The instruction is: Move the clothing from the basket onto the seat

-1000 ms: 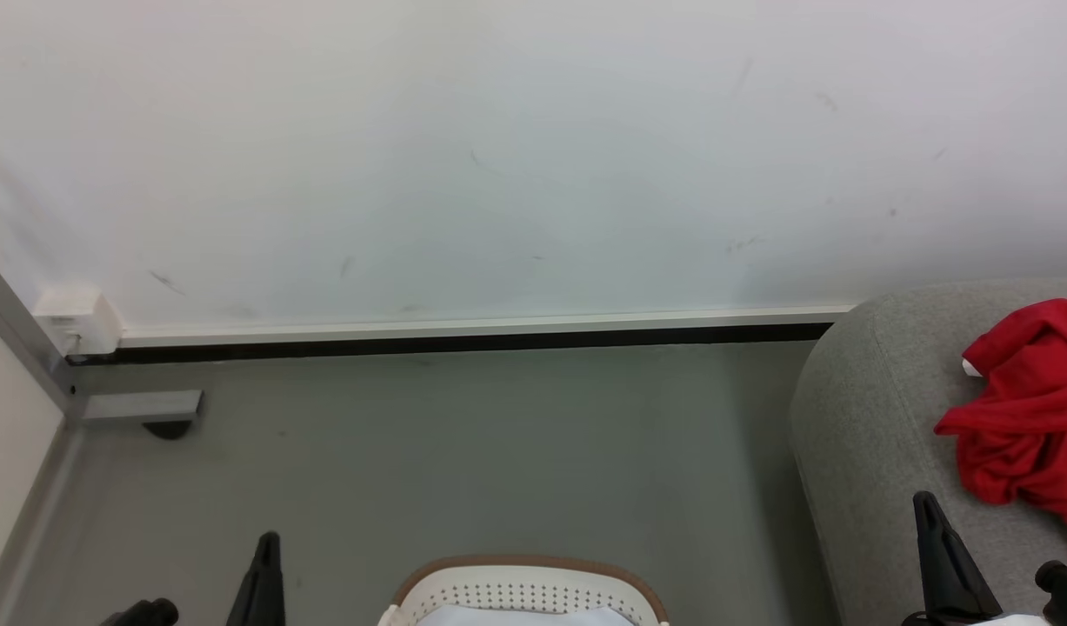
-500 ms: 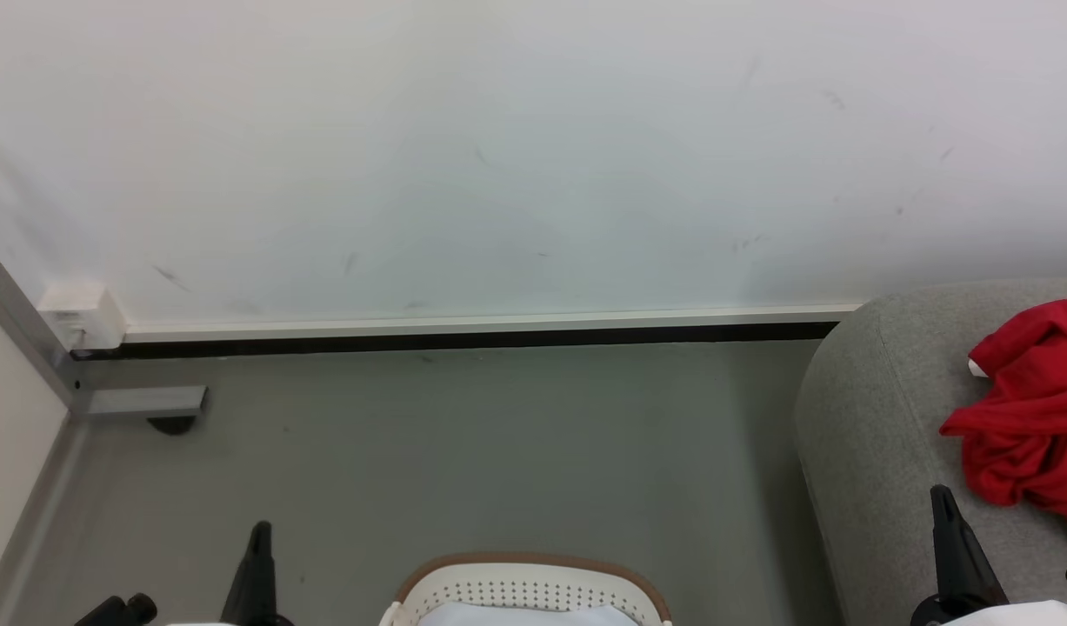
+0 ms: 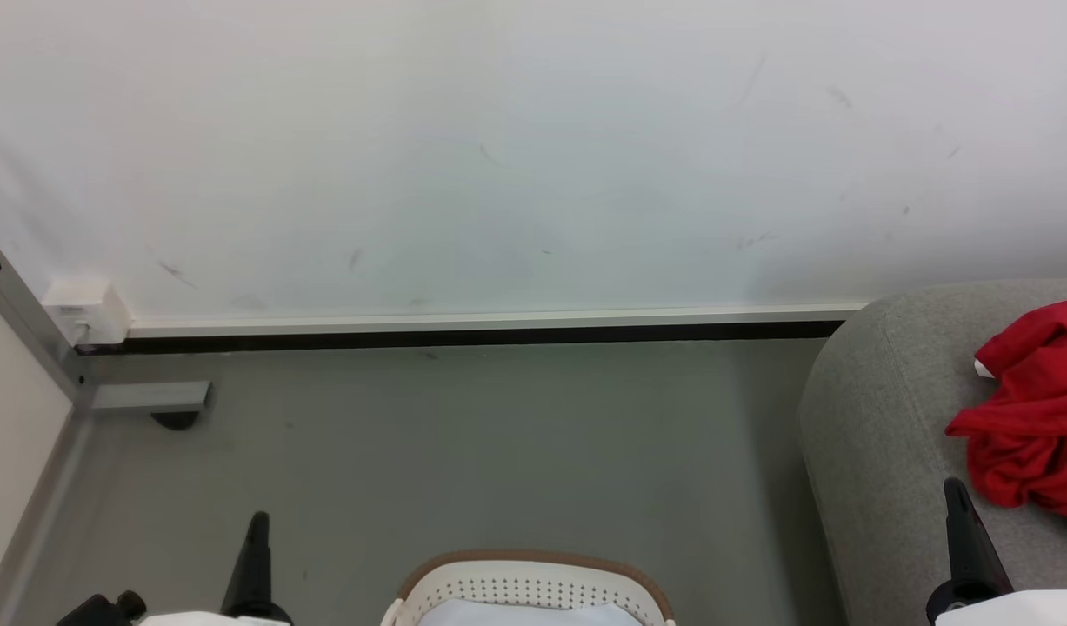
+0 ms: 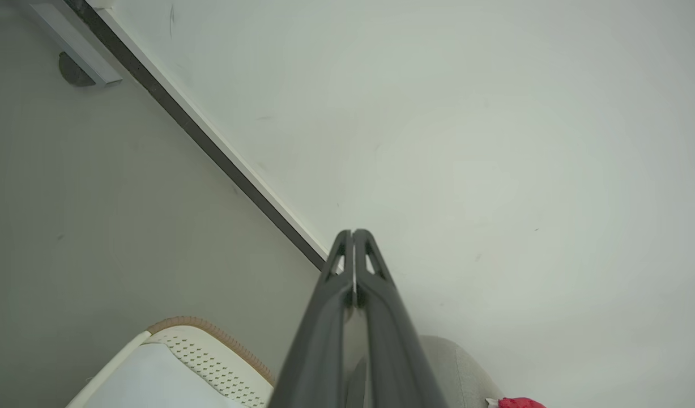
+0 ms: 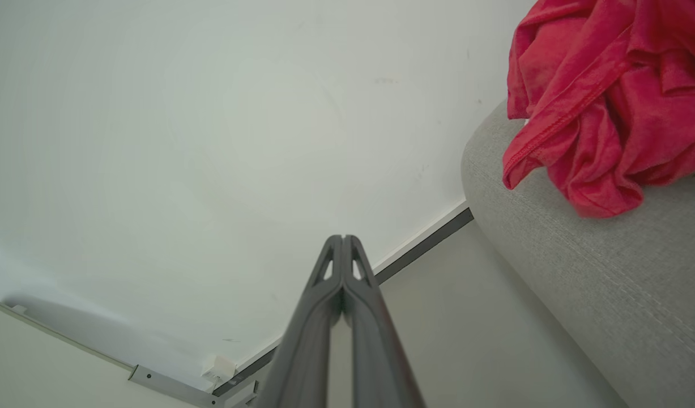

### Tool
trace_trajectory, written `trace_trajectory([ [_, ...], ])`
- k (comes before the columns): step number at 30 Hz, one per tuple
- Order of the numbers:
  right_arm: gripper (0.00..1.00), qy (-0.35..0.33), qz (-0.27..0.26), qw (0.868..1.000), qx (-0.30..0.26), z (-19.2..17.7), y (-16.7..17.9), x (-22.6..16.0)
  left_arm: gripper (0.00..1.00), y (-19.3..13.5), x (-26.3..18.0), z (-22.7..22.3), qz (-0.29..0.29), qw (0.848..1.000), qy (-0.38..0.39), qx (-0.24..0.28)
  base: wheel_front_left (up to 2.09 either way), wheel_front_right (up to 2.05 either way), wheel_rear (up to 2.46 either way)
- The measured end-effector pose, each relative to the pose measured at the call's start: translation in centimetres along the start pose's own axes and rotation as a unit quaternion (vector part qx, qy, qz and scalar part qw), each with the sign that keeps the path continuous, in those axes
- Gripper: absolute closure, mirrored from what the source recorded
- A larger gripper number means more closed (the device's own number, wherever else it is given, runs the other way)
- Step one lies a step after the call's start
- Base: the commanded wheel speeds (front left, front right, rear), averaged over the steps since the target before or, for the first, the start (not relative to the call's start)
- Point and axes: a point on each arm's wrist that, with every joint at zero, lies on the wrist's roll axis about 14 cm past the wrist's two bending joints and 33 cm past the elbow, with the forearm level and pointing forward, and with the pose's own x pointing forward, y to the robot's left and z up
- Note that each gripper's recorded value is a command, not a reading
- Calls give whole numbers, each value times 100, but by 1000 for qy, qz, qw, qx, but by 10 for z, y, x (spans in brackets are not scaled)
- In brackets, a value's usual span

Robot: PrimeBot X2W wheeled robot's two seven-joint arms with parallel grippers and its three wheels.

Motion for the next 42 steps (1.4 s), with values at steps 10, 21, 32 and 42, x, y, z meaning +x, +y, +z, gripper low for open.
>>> trace_trajectory([
  [10,100,3,-6,998,59,0,-2,2,100,-2,2,3,-3,999,2,-55,0,0,0],
  [21,100,2,-5,993,118,2,0,7,100,-2,4,7,-4,994,1,-107,0,0,0],
  [32,100,6,-6,986,169,1,0,9,100,-4,6,10,-8,987,2,-158,0,0,0],
  [42,100,7,-5,977,214,1,0,11,100,-7,8,13,-15,981,3,-195,0,0,0],
])
